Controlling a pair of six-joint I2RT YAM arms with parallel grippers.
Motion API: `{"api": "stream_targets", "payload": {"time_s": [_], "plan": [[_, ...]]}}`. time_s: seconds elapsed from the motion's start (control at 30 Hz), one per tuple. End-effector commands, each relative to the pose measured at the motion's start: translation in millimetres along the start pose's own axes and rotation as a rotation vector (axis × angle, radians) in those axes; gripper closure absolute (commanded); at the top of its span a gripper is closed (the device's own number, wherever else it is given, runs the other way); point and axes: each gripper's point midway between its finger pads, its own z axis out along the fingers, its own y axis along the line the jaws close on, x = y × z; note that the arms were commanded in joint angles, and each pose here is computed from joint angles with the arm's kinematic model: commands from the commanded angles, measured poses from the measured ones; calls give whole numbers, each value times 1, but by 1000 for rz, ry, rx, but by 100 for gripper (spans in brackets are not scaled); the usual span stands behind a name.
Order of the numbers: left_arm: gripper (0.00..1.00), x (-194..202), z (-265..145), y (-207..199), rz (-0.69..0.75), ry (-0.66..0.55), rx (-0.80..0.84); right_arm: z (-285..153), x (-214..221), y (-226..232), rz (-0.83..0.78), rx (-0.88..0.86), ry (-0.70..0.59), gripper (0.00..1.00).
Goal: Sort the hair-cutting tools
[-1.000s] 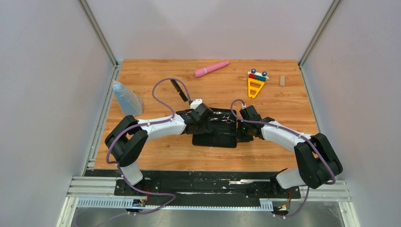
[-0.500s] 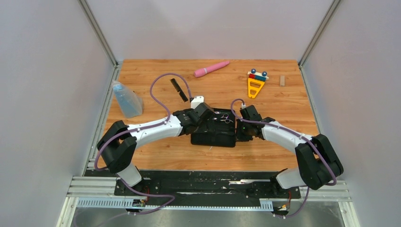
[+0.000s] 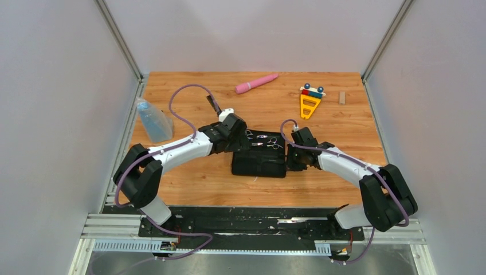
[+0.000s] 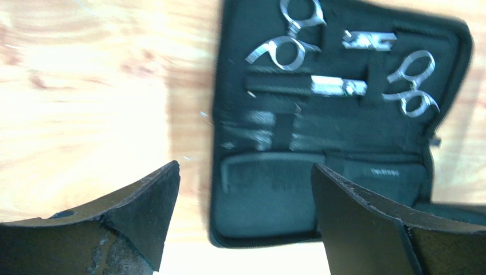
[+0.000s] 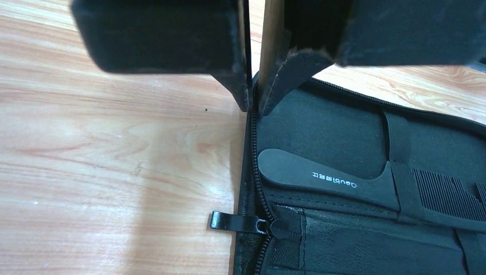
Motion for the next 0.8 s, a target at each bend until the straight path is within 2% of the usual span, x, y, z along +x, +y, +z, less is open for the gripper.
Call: {"api": "stream_targets", "payload": {"time_s": [0.0, 0.17, 0.2, 0.3, 0.37, 0.47, 0.57, 0.67, 0.77], "plan": [[7, -47, -8, 33, -65, -77, -25, -17, -23, 2, -2, 15, -83, 88], [3, -94, 14, 68, -100, -113, -117, -25, -29, -3, -9, 52, -102, 81], [3, -100, 17, 71, -96, -118, -131, -26, -29, -3, -10, 53, -102, 77], [5, -127, 37, 78, -94, -137, -174, -31, -31, -1, -14, 42, -118, 56], [9, -142, 48, 79, -79, -151, -199, -35, -32, 0, -21, 36, -132, 46], [16, -157, 70, 79, -37, -150, -237, -40, -36, -4, -27, 55, -165, 37], [25, -165, 87, 78, 0, -145, -258, -43, -37, -4, -27, 51, -176, 34], [40, -173, 104, 72, 37, -144, -252, -46, -36, -3, -24, 42, -180, 33], [50, -178, 115, 67, 60, -142, -235, -46, -34, -4, -25, 42, -176, 33]]}}
